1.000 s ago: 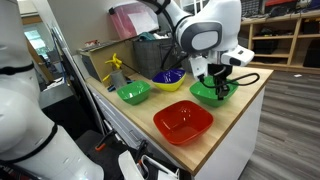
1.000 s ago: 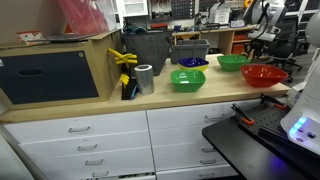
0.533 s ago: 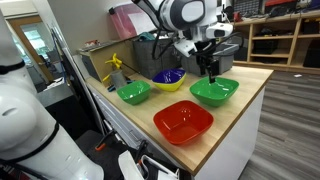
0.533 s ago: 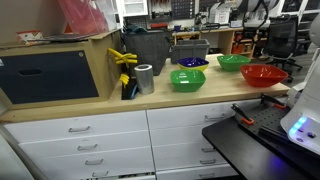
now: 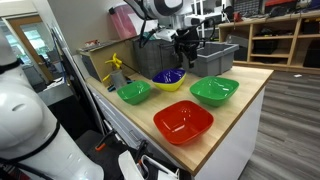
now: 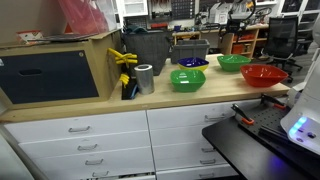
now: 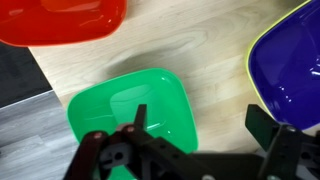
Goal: Pick up the green bowl from the stack of bowls and place it on the counter
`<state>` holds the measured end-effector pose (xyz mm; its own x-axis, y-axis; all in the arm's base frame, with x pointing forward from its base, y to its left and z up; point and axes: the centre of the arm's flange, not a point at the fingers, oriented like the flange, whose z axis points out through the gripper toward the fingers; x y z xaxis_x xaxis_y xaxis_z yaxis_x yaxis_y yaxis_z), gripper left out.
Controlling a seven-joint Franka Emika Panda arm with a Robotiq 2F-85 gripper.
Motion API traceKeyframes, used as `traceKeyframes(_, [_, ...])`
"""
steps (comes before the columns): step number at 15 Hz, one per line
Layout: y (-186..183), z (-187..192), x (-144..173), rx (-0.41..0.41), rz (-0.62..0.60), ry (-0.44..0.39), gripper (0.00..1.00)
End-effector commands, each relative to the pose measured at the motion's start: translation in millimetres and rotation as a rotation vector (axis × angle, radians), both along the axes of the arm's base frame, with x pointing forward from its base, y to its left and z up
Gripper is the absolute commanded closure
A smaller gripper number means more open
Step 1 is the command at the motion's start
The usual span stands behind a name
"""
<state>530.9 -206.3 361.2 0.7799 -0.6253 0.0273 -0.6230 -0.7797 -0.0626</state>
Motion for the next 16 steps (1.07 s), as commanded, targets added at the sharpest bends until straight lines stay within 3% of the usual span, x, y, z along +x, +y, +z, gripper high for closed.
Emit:
traceKeyframes(1, [21.8, 5.1, 22.2, 0.002, 0.084, 0.025, 0.0])
traceKeyframes(10, [83.8, 2.4, 56.6, -0.019, 0.264, 0.07, 0.0])
traceKeyframes(16, [119.5, 48.5, 65.9, -0.041, 0.391, 0.116, 0.0])
